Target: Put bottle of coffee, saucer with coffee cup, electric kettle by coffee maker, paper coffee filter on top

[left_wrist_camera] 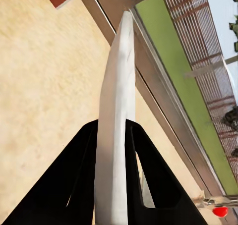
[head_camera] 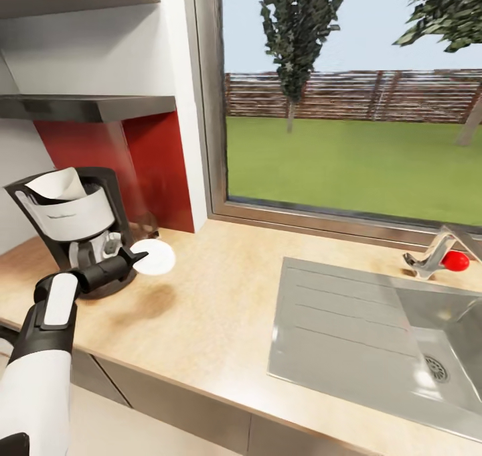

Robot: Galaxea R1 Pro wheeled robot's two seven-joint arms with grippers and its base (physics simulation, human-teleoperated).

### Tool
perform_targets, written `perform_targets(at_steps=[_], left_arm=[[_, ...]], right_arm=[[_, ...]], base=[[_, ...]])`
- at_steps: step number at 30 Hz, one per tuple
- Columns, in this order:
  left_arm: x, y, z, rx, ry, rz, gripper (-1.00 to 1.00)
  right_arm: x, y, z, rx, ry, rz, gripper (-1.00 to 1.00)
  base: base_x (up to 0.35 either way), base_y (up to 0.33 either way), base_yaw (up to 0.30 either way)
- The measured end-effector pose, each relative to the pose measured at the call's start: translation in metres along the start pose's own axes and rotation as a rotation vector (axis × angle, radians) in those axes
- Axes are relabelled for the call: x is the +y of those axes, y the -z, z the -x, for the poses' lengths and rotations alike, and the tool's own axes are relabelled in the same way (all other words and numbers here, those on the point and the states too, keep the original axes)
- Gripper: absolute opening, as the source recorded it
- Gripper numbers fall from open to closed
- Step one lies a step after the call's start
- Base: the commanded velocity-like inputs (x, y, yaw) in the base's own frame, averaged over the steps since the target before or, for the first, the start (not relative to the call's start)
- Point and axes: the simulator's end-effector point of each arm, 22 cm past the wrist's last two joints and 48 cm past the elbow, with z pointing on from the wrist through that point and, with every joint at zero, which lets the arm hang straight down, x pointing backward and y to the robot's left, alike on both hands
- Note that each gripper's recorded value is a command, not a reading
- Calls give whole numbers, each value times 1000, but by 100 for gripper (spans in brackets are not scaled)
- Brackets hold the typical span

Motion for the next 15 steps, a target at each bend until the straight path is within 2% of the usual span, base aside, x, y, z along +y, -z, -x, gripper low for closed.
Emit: perform_targets(at_steps=[4, 15], left_arm=[[0, 0, -1, 1, 1, -1, -100], [0, -1, -2, 2, -1, -1, -100]], right_arm=[[0, 0, 0, 0, 0, 1, 100], [-1, 0, 0, -3, 0, -3, 100]], base=[[-3, 75, 0], [0, 2, 0]])
